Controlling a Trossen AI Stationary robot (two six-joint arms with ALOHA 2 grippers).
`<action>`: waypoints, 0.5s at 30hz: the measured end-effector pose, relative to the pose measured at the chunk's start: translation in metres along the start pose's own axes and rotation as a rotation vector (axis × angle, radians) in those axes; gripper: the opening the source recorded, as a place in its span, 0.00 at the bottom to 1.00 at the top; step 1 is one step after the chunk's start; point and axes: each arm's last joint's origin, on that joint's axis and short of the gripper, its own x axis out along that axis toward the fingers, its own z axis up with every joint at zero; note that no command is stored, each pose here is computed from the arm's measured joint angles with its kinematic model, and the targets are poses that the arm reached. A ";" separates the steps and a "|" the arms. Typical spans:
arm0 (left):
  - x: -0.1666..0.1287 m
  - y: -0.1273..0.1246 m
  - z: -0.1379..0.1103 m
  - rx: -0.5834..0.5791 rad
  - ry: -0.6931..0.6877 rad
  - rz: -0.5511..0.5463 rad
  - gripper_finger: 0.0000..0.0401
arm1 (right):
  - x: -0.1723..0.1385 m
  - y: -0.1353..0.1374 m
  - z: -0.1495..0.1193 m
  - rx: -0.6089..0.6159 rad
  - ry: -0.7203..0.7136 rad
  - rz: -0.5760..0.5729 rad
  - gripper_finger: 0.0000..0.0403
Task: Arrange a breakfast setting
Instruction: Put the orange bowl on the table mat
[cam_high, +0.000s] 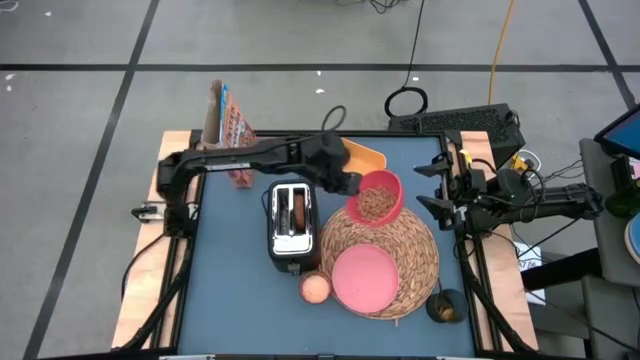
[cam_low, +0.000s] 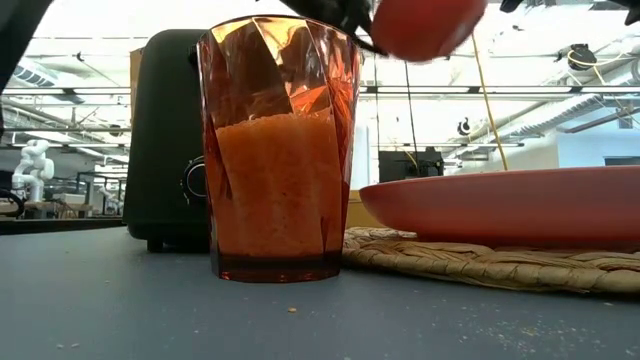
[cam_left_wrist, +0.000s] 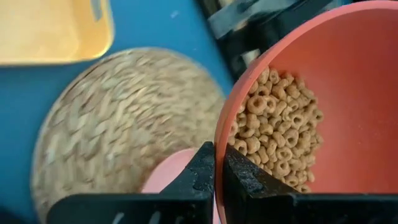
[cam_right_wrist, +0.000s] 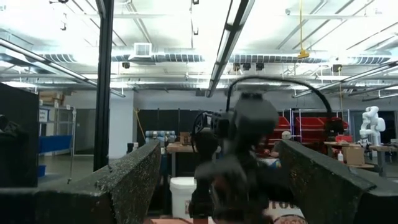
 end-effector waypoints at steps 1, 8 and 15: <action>0.005 0.001 0.000 0.000 0.021 0.027 0.02 | -0.001 0.000 0.001 0.000 -0.005 0.000 0.79; 0.043 0.019 0.003 0.037 0.113 0.148 0.02 | -0.003 0.000 0.004 0.000 -0.023 0.000 0.79; 0.057 0.038 0.011 0.068 0.085 0.234 0.02 | -0.003 0.000 0.002 -0.001 -0.007 0.000 0.79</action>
